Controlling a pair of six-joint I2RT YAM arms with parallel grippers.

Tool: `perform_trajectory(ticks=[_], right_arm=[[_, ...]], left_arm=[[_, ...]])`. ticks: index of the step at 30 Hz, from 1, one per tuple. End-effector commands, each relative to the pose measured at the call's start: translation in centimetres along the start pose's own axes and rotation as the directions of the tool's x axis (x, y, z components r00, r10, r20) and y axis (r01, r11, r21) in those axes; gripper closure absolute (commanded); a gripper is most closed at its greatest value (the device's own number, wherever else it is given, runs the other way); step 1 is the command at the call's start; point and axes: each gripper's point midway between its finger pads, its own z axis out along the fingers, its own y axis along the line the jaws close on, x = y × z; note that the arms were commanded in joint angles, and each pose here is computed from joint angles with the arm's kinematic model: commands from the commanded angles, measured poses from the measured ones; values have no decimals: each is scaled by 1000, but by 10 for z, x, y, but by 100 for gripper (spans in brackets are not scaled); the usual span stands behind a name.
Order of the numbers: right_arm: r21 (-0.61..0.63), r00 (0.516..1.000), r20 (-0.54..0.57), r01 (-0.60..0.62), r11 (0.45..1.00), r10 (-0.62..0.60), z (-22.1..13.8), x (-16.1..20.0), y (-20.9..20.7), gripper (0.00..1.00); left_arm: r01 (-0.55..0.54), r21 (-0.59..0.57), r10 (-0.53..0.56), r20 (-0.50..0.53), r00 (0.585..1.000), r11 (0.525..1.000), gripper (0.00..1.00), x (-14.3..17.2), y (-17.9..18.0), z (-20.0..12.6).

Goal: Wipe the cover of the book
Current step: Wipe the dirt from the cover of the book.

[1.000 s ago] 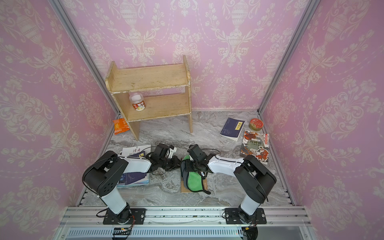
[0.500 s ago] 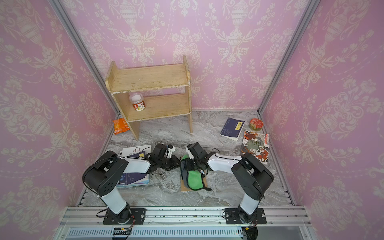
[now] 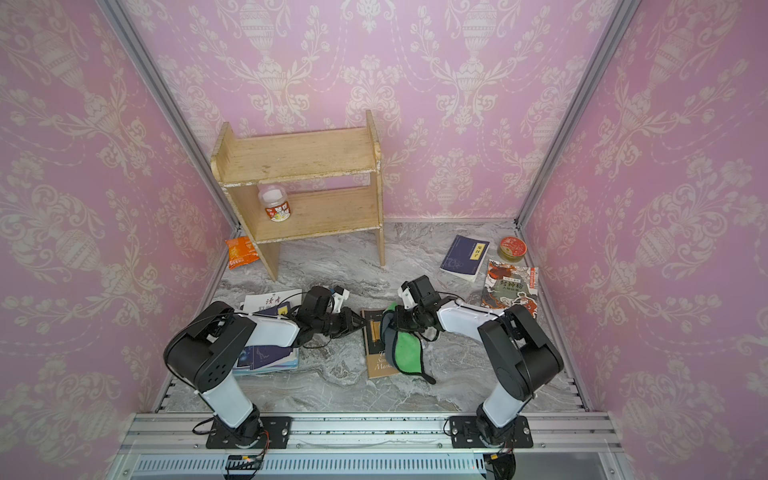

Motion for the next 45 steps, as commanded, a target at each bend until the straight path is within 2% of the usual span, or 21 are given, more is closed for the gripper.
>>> perform_trajectory(ticks=[1,4,7,10,13,16,19,22,25,27,29,31,33,37,39,40,42,45], right_arm=[[161,963,-269,55,985,-10,22,93,-22,100],[110,925,-358,177,978,-127,32,134,7,100],[111,918,-371,196,974,-143,30,141,8,100],[156,946,-309,150,976,-96,18,113,-11,100],[173,980,-195,-2,985,36,2,62,-42,100],[140,981,-112,-140,980,156,-4,17,-63,100],[106,974,-138,-165,981,179,7,3,-60,100],[116,965,-234,-97,988,122,22,32,-47,100],[152,936,-350,15,988,39,34,93,-33,100],[137,909,-415,47,989,14,37,136,-23,100],[149,901,-433,49,988,20,34,163,-22,100],[179,909,-416,52,982,28,25,167,-28,100],[229,928,-369,44,972,45,12,155,-42,100],[225,945,-251,-151,963,207,-14,118,-72,100],[259,944,-226,-180,949,241,-23,111,-85,100],[297,944,-218,-177,938,247,-27,110,-91,100],[299,948,-224,-154,942,226,-24,112,-87,100],[283,961,-241,-63,957,135,-8,118,-58,100]], left_arm=[[13,-1,-13,46,999,1000,83,-10,4,1],[15,-2,-15,46,999,1000,90,-11,5,2],[12,5,-12,41,999,1000,97,-12,3,3],[8,10,-8,35,999,1000,99,-14,1,4],[4,11,-4,33,999,1000,100,-14,0,4],[5,7,-5,27,1000,1000,100,-12,2,4],[9,6,-9,24,1000,1000,100,-11,3,4],[7,-1,-7,24,1000,1000,100,-13,4,3],[8,-12,-7,33,999,1000,100,-18,7,1],[14,-19,-13,40,999,1000,100,-23,10,-2],[14,-18,-13,51,999,1000,100,-29,10,-5],[11,-20,-10,54,999,1000,100,-34,10,-8],[4,-24,-2,51,999,1000,100,-37,9,-11],[-10,-30,11,39,999,1000,100,-38,6,-13],[-12,-31,13,39,999,999,100,-38,7,-14],[-11,-34,12,39,999,999,100,-37,8,-14],[-7,-38,8,41,999,999,100,-37,11,-15],[-3,-28,4,43,999,1000,100,-39,9,-13]])
